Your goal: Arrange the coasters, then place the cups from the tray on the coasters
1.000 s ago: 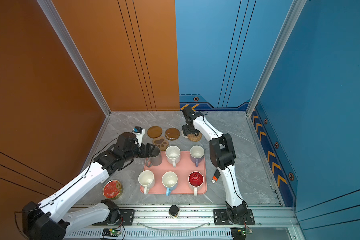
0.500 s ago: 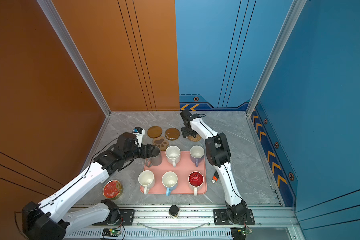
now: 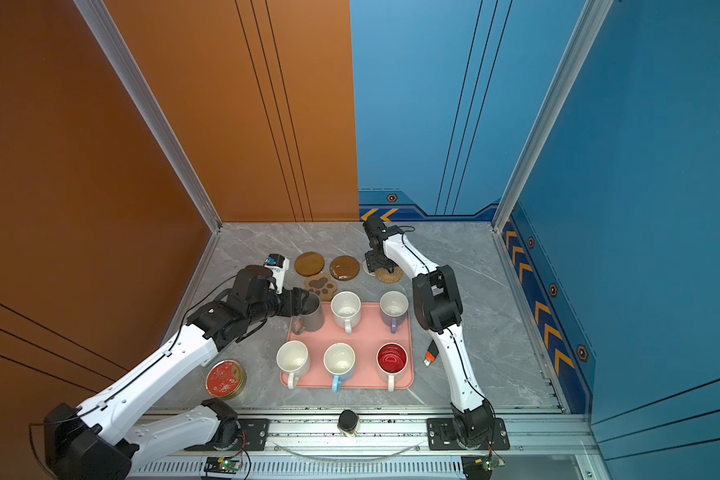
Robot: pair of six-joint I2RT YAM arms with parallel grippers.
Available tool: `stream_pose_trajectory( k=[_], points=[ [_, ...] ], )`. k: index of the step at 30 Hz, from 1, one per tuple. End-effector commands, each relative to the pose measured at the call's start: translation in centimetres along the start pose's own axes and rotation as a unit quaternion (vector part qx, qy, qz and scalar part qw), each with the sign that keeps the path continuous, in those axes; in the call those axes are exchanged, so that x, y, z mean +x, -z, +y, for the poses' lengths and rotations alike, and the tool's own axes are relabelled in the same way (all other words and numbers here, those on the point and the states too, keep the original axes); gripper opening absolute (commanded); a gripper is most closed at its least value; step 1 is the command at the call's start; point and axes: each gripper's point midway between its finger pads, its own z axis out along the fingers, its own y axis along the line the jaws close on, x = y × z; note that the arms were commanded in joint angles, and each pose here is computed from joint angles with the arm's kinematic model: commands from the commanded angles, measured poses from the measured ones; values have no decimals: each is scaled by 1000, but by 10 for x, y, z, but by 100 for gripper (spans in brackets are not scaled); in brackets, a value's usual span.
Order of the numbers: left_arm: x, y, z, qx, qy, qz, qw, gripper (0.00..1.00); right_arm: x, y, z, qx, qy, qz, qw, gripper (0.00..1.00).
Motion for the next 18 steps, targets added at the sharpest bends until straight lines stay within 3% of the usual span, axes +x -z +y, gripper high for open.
stream_pose_trajectory(
  k=[1,18],
  points=[
    [4,3,4,-9,-6,5,1000,73,1,-8,-7,16,-12,6,1000,80],
    [5,4,4,-10,-6,6,1000,74,3,-16,2,2,-13,11,1000,80]
  ],
)
